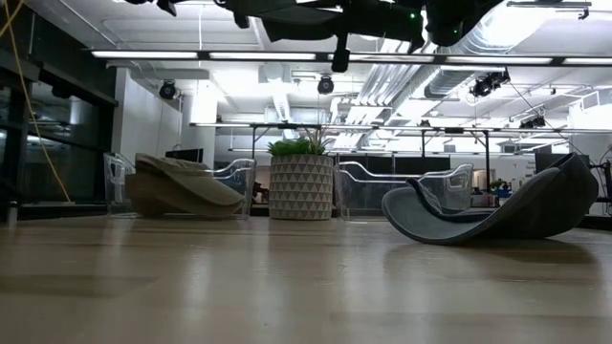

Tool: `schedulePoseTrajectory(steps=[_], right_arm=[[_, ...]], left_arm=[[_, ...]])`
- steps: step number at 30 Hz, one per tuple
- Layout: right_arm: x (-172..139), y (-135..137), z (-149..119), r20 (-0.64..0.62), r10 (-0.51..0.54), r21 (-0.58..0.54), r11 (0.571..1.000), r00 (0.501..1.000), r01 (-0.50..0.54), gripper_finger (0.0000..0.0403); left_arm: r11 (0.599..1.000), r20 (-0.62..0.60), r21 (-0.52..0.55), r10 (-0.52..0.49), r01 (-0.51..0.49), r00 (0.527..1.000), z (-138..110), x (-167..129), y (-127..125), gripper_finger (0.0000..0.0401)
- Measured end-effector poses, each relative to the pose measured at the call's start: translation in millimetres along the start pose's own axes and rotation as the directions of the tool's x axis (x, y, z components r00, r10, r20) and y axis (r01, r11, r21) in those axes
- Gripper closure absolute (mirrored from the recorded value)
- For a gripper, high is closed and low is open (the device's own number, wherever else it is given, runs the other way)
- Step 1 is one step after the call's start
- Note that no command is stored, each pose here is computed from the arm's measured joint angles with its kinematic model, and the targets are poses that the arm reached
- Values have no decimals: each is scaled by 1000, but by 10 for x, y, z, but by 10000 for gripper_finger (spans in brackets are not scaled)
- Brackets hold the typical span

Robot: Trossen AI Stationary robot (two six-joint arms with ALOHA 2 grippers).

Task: Pick & Place hat
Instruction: Put the left blue cap into the right transparent bin

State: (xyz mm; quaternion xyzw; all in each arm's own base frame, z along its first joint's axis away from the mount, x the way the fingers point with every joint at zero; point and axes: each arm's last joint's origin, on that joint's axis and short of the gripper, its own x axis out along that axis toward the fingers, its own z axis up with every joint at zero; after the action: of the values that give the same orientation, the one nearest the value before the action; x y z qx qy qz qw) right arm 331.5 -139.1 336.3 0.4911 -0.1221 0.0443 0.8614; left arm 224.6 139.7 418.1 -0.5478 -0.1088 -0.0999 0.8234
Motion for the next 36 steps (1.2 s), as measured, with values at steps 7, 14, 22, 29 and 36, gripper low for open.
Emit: schedulePoseTrajectory(steps=[7,14,22,29,36], right_arm=[[0,0,1,1,-1,0,1000,1000,1,397],[0,-18,-9,-10,-17,4,1000,1000,17,397],[-1,-32,-14,-15,-31,2,1000,999,31,397],[-3,-38,-13,-14,-38,-3,999,999,38,397],[-32,-94,40,-18,-70,-4,998,997,70,397]], left_arm=[[1000,19,-5,1,-1,1000,6,0,-2,160],[998,44,53,-19,17,999,38,-96,-114,100],[998,31,9,57,-57,998,82,-335,-214,98],[968,38,-32,251,-250,967,12,-522,-152,98],[947,152,39,311,-320,938,-57,-647,-265,98]])
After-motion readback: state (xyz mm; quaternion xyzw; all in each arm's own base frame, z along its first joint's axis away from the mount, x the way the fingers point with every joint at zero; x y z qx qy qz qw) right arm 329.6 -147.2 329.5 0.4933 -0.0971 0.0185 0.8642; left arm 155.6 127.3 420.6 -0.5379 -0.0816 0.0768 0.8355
